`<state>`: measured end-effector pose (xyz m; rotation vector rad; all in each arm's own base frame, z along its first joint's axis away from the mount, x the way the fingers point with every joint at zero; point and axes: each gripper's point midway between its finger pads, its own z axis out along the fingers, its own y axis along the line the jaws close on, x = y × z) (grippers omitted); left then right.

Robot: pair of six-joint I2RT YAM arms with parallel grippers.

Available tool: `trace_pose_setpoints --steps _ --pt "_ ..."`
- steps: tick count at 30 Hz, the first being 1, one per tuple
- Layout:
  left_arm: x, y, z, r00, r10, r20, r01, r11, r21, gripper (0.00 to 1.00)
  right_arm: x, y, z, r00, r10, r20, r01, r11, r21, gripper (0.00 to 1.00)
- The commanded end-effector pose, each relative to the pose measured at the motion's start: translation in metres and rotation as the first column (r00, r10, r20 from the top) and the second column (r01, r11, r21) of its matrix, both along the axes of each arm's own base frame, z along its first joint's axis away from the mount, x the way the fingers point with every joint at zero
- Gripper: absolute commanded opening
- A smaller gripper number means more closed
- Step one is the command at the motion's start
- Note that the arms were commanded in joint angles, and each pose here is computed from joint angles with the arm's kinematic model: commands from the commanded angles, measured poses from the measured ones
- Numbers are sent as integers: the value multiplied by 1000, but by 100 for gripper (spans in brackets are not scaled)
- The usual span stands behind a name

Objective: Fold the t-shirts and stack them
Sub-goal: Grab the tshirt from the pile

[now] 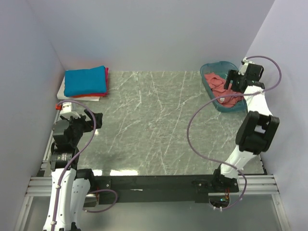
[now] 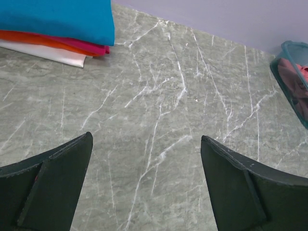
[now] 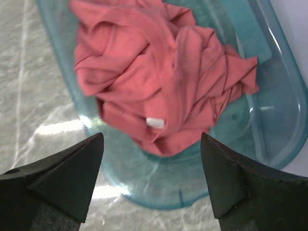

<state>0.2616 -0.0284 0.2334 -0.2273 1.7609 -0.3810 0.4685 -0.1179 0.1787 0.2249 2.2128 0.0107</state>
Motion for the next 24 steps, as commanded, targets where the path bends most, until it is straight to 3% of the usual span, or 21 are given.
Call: trace_pose_setpoints --steps 1,7,19,22,23,24 --pt "1 -2 12 999 -12 40 12 1000 -1 99 16 -11 9 1000 9 -3 -9 1000 -6 86" --pt "2 -2 10 999 -12 30 12 1000 1 99 48 -23 -30 997 -2 -78 4 1000 20 84" --pt "4 0 5 1000 -2 7 2 1000 2 100 77 -29 -78 982 12 -187 1 997 72 64" --pt "5 0 5 1000 -2 4 2 1000 2 99 74 -23 -79 982 41 -185 -25 996 86 35" --pt "6 0 3 1000 -4 -4 4 1000 1 100 68 -17 -75 982 58 -177 -42 995 93 20" --pt "6 1 4 1000 1 -2 -1 1000 3 99 71 -16 -67 988 61 -142 -50 996 80 14"
